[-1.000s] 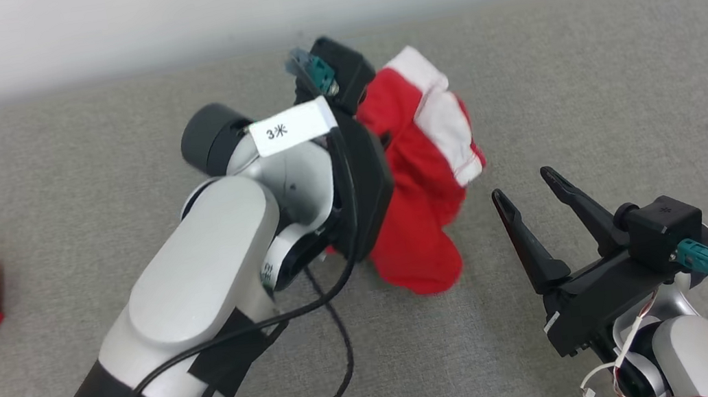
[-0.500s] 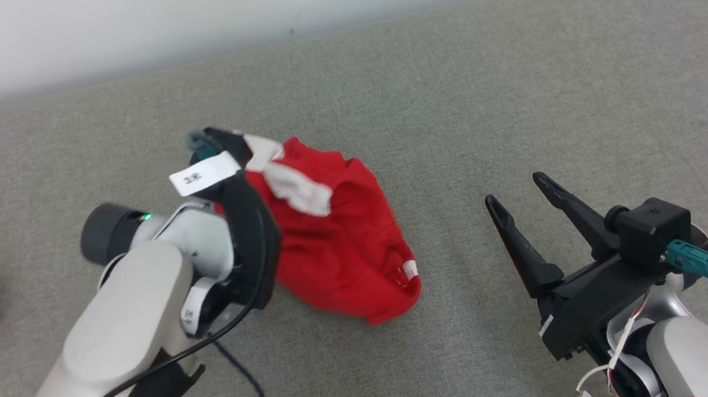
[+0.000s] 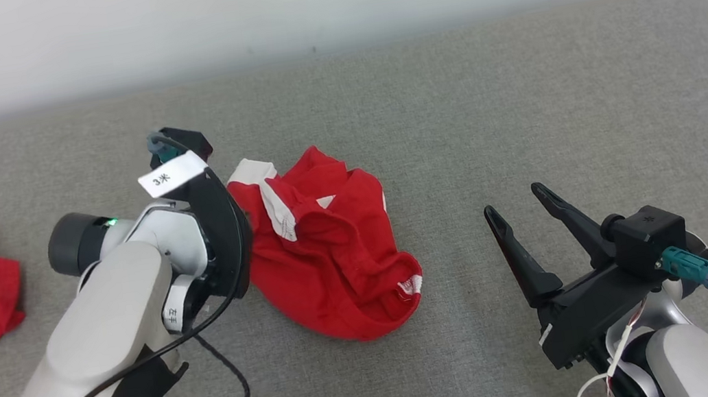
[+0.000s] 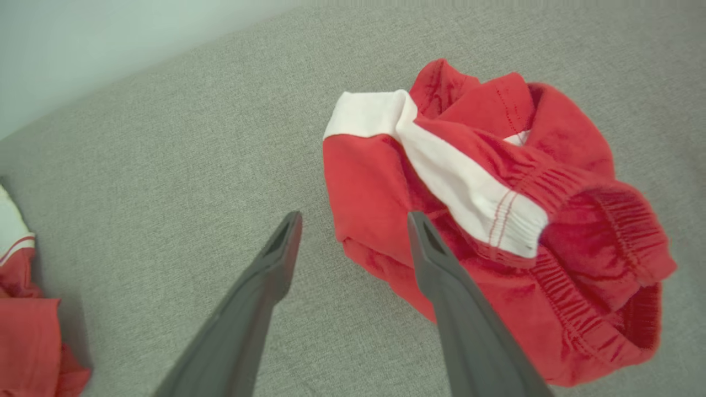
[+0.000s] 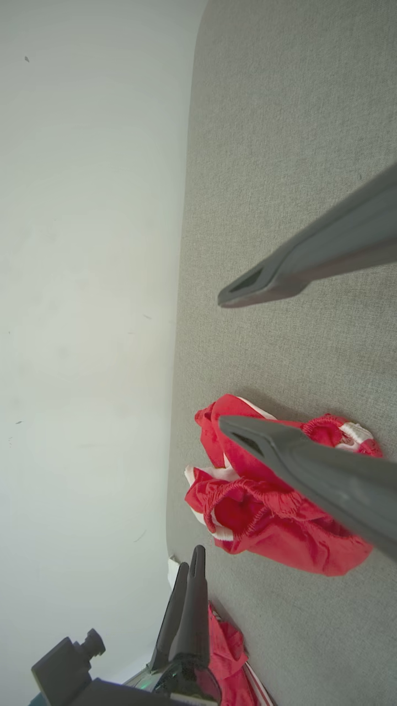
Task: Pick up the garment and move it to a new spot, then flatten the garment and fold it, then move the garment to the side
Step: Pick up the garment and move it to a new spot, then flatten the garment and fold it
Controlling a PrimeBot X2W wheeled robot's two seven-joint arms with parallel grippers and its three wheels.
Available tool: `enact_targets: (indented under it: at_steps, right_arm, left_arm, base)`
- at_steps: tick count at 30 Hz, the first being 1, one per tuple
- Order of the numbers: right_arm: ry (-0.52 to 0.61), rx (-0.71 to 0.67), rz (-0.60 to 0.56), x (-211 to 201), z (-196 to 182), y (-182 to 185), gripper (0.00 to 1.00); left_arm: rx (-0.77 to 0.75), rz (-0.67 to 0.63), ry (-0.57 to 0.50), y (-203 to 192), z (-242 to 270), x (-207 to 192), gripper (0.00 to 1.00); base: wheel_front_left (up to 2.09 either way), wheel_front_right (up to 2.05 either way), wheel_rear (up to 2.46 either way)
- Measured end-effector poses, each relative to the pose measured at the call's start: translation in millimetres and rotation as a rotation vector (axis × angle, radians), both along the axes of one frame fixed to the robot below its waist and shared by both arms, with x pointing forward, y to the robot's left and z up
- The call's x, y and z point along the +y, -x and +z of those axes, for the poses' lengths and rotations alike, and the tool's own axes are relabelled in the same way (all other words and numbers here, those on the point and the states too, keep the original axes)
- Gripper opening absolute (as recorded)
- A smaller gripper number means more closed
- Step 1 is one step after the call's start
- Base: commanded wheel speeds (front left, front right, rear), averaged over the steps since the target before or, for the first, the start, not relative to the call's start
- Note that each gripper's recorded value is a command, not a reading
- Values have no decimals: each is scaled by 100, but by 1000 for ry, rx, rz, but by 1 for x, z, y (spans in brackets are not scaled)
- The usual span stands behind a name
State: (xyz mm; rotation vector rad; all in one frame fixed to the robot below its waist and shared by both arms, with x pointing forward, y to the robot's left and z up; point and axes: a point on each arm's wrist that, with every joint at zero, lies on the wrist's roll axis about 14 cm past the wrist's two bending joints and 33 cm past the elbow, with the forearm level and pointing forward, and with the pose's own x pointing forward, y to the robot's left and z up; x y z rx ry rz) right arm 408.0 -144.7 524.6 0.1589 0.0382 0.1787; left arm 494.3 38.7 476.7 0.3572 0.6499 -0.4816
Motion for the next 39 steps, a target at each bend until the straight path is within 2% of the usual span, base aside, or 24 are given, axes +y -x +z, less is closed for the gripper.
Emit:
enact_targets:
  at_steps: [8,14,21,29,30,31,32,33,34,39]
  right_arm:
    - [-3,-8,15,5,3,1,100]
    - [-9,-5,11,4,2,2,100]
    - [-8,8,-13,-4,-4,0,100]
    - [-7,20,-22,-7,-10,-4,100]
    - [-8,23,-23,-8,-11,-5,100]
    - [-9,25,-25,-9,-12,-6,100]
    - [-9,25,-25,-9,-12,-6,100]
    - [-9,25,-26,-9,-12,-6,100]
    - [-9,27,-27,-9,-13,-6,100]
    - [-10,30,-26,-9,-14,-8,100]
  left_arm:
    - [-47,-111,50,14,29,-33,100]
    - [-36,-223,48,33,27,-64,100]
    - [-23,-225,-29,32,8,-62,100]
    - [25,-195,-58,30,-15,-55,100]
    - [31,-187,-63,29,-18,-53,83]
    - [32,-171,-67,25,-23,-47,57]
    - [32,-171,-67,25,-23,-47,44]
    - [32,-164,-68,23,-24,-45,14]
    - [31,-156,-70,22,-26,-42,0]
    - [-16,-127,-49,11,-21,-34,0]
  base:
    - [0,0,0]
    - [0,0,0]
    - [0,0,0]
    - [0,0,0]
    - [0,0,0]
    - [0,0,0]
    - [0,0,0]
    - [0,0,0]
    - [0,0,0]
    - [0,0,0]
